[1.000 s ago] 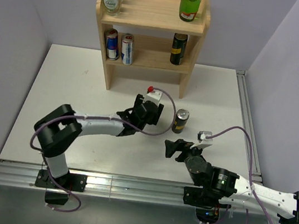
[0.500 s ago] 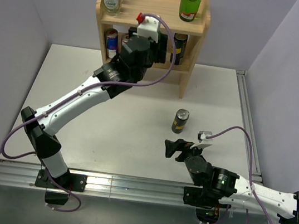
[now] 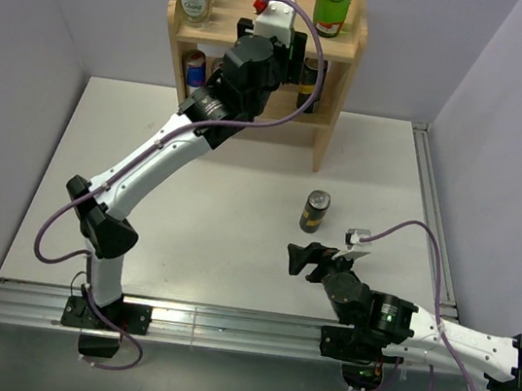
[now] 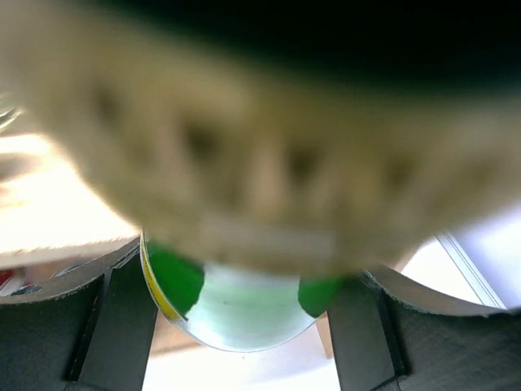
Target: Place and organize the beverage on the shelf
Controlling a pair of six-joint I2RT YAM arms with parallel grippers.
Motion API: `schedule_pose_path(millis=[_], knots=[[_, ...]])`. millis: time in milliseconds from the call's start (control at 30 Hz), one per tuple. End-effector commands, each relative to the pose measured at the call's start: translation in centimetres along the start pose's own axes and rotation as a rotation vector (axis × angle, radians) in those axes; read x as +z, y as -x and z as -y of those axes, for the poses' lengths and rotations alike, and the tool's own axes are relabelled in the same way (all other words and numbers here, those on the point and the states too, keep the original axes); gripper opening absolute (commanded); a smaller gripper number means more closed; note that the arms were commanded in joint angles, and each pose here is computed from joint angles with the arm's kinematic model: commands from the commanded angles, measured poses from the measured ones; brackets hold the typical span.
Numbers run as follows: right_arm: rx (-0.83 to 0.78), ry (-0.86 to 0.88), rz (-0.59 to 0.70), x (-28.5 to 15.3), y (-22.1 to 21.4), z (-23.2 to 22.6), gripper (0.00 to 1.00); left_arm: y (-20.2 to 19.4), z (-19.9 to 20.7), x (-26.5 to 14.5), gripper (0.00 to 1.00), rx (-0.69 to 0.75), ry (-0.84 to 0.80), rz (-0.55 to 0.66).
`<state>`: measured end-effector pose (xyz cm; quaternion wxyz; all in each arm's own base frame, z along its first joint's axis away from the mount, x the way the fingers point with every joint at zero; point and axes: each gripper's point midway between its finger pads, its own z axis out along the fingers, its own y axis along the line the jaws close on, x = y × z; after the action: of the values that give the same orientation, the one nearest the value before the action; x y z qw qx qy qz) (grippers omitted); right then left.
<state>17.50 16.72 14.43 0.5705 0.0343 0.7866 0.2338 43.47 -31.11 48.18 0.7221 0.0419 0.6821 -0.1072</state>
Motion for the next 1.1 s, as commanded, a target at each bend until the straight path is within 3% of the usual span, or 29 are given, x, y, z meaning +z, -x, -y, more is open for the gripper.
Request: schedule_pose_path(millis=[0,433,1067], knots=[[0.020,0.002,0.028,0.0,0.4,0.0,0.99,8.8,-0.5,0.0,0.00,-0.122,-0.036,0.249],[0.017,0.009,0.025,0.0,0.3,-0.2,0.99,11.2,-0.8,2.8,0.00,-0.193,-0.056,0.382],[0.019,0.005,0.027,0.1,0.3,-0.1,0.99,6.3,-1.9,8.6,0.00,-0.211,-0.119,0.315]])
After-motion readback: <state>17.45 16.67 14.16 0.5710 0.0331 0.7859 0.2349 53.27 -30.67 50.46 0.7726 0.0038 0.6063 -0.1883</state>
